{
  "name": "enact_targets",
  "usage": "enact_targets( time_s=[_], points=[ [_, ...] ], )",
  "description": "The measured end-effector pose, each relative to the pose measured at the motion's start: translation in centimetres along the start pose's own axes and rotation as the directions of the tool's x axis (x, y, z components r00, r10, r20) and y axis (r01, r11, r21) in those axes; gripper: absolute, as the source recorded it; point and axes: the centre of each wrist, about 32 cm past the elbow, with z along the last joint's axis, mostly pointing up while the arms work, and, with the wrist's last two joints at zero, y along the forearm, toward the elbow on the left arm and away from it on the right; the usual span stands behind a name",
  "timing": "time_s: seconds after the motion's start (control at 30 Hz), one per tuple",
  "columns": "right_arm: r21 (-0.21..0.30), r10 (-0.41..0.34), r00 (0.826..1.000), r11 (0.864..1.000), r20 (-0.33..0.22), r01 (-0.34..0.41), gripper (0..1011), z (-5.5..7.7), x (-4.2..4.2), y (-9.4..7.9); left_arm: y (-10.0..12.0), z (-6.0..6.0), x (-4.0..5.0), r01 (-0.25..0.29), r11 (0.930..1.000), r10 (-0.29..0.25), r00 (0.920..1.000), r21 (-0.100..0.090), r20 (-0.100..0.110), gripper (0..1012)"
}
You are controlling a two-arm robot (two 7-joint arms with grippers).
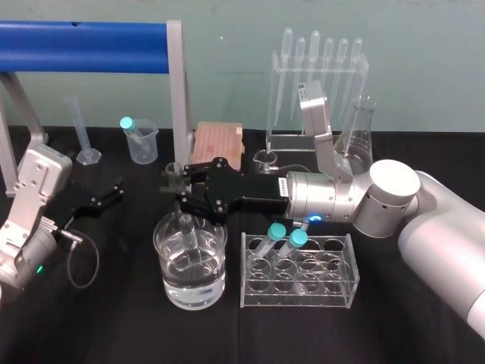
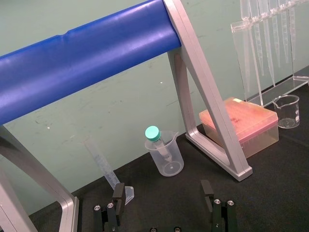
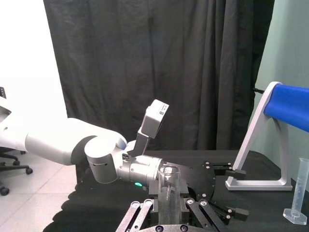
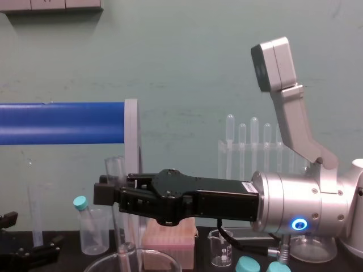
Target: Hold the test tube with one hand and immerse one end into the beaker, then return it to the test tube rack.
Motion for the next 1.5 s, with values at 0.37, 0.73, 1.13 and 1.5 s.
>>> enact_targets(
  time_s=[0.37,0.73,1.13,1.5],
  points=[
    [0.036,0.012,1.000,0.999,0.025,-0.013,226,1.1,-0.15,0.2,0.0,0.0,0.00,0.000,1.0000,0.000,1.0000,0.000,0.000,1000],
    [0.124,-0.055,0.980,0.992,0.190,0.031,226,6.6,-1.21,-1.2,0.0,0.0,0.00,0.000,1.0000,0.000,1.0000,0.000,0.000,1000],
    [0.210,-0.331,0.896,0.938,0.297,0.277,226,10.4,-5.36,-7.8,0.0,0.0,0.00,0.000,1.0000,0.000,1.0000,0.000,0.000,1000],
    [0.152,-0.562,0.803,0.827,0.198,0.541,226,8.2,-11.07,-13.3,0.0,0.0,0.00,0.000,1.0000,0.000,1.0000,0.000,0.000,1000]
  ],
)
